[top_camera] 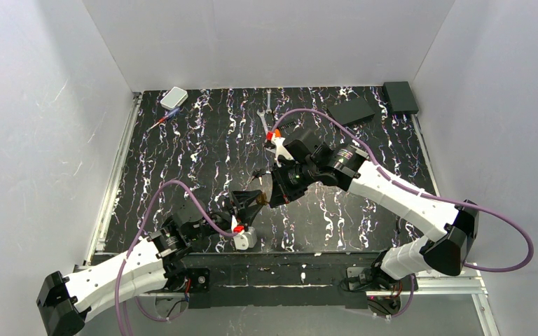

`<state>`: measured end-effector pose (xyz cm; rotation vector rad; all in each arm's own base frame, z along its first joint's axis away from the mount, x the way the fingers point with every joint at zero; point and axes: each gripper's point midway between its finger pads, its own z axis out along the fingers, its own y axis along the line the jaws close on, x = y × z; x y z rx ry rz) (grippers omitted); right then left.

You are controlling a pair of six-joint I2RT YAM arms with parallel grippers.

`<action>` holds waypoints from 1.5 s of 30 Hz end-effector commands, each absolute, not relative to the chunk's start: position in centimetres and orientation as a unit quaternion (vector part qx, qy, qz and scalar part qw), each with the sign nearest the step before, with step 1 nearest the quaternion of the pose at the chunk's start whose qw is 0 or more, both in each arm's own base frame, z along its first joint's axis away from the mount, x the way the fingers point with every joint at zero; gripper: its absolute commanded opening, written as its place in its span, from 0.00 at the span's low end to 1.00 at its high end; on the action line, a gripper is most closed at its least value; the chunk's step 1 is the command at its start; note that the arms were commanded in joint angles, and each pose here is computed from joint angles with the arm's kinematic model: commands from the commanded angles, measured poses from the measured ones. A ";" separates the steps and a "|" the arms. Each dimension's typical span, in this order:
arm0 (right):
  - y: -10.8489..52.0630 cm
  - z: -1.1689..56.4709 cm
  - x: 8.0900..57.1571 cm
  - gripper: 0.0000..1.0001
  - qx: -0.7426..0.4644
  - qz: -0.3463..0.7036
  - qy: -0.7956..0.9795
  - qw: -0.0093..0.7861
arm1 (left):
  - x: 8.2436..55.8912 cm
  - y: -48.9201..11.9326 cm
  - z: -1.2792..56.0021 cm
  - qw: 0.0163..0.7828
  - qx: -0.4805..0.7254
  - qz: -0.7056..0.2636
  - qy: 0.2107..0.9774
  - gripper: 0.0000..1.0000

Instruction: Unlock with the key

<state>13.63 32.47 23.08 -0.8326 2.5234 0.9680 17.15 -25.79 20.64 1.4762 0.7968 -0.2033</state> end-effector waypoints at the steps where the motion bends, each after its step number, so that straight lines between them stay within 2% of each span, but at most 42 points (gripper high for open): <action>1: 32.0 24.3 13.7 0.01 -0.292 0.340 0.876 0.177 | 17.1 -26.0 24.5 0.700 0.631 -0.082 0.324 0.00; 45: 32.8 24.1 15.0 0.01 -0.299 0.329 0.875 0.194 | 16.1 -26.2 24.7 0.703 0.635 -0.098 0.305 0.00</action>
